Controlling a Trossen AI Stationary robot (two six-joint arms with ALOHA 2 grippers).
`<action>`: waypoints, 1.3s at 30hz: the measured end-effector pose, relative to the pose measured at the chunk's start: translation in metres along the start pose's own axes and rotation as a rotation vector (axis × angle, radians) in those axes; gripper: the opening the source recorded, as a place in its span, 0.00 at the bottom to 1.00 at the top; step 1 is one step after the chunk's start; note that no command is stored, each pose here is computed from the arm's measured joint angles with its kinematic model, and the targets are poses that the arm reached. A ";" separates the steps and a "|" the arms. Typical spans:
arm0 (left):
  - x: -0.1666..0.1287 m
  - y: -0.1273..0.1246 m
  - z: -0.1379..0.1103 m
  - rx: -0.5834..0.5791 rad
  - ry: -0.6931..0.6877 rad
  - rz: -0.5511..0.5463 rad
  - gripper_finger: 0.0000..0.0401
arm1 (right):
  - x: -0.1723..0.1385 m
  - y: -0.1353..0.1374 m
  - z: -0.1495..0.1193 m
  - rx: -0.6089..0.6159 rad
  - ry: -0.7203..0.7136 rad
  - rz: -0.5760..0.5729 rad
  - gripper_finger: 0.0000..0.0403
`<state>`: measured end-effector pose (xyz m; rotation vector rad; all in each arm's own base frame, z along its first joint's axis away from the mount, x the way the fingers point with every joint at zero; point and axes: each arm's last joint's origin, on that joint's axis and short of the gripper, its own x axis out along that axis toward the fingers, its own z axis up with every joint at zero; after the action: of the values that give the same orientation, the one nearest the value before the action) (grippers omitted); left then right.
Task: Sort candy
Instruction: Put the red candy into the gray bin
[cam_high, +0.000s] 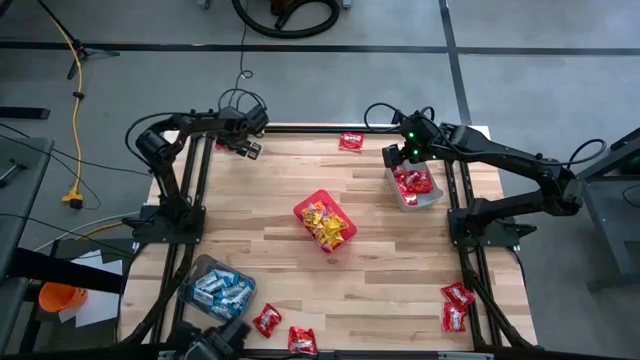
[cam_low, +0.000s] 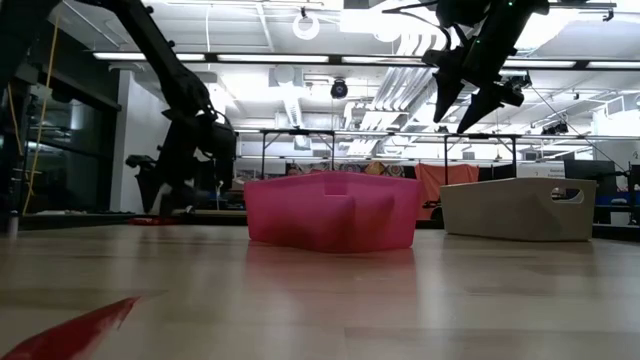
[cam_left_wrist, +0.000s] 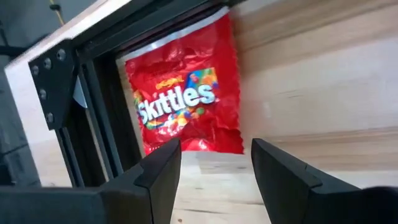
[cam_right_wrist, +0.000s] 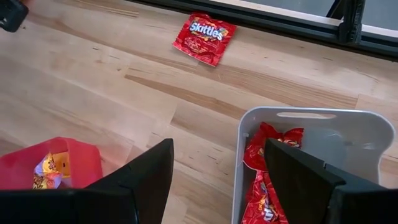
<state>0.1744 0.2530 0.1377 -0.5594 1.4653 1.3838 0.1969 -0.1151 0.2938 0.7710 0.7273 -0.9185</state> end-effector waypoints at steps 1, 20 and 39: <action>0.001 -0.002 0.000 0.008 -0.001 0.011 0.45 | 0.000 0.000 0.000 0.001 0.001 0.001 0.61; -0.013 0.003 0.000 0.070 -0.026 -0.084 0.00 | 0.000 0.001 0.000 0.027 0.015 0.019 0.61; -0.148 0.069 -0.047 -0.057 -0.489 -0.410 0.00 | -0.002 0.016 0.011 -0.068 -0.048 0.262 0.61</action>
<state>0.1573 0.1824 0.2908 -0.4800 0.8637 1.1337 0.2122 -0.1174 0.3057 0.7611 0.5957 -0.6700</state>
